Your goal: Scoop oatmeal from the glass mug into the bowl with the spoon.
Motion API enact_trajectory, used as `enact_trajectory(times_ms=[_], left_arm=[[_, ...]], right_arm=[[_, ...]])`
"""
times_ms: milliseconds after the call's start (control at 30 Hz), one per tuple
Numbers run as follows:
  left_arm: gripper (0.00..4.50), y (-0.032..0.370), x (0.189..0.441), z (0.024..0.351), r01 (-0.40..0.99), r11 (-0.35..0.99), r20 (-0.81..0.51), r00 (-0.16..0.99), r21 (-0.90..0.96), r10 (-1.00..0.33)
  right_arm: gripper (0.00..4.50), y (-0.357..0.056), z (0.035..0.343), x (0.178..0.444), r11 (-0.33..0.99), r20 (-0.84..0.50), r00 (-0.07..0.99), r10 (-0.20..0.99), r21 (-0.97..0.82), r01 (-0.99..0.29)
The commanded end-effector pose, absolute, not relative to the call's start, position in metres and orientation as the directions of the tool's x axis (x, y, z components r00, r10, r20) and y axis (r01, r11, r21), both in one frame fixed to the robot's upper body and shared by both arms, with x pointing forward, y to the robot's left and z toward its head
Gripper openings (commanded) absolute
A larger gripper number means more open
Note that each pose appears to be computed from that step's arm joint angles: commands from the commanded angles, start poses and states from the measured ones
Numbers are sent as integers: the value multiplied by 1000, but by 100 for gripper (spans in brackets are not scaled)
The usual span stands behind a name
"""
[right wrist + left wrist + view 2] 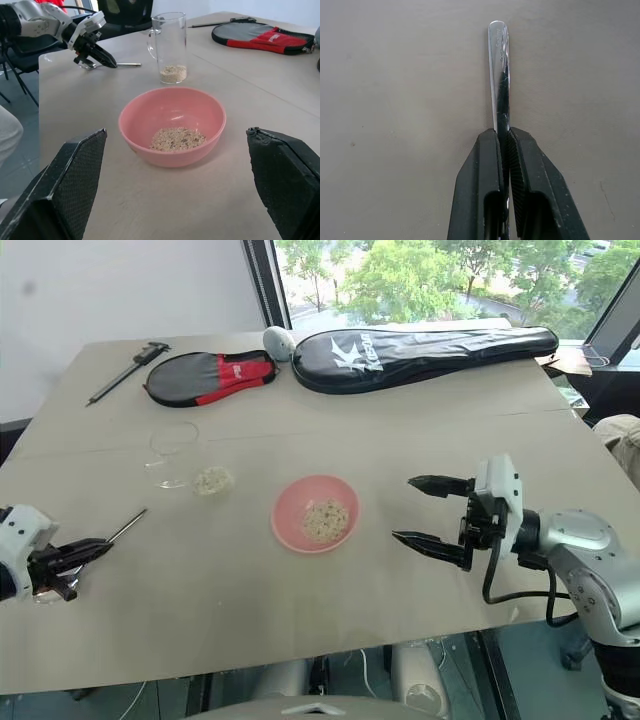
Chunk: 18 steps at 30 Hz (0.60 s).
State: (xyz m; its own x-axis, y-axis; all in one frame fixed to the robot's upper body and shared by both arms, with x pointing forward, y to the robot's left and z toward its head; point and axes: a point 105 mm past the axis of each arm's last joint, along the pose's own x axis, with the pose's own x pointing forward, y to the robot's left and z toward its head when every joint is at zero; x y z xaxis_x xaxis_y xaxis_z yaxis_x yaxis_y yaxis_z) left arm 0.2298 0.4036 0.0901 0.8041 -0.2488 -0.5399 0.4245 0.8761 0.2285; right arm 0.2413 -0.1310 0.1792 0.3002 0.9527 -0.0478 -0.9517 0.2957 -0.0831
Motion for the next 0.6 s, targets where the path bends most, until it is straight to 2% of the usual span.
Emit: enact_trajectory(times_ms=[33,167,367,500,600], left_arm=[[7,408,228,102,325,906,-446,876,270,-182],[7,397,217,149,253,915,-203,960,315,-195],[7,404,220,227,49,915,99,990,400,-96],[7,386,230,272,6,893,248,960,449,-131],[7,363,239,294,23,872,298,935,489,-192]], right_arm=[[450,-131,190,242,282,-23,288,957,-132,-950],[450,-131,192,248,268,-22,273,962,-128,-955],[450,-127,201,260,231,7,233,972,-146,-962],[450,-127,215,274,262,53,257,965,-169,-950],[450,-123,233,287,320,121,303,945,-171,-932]])
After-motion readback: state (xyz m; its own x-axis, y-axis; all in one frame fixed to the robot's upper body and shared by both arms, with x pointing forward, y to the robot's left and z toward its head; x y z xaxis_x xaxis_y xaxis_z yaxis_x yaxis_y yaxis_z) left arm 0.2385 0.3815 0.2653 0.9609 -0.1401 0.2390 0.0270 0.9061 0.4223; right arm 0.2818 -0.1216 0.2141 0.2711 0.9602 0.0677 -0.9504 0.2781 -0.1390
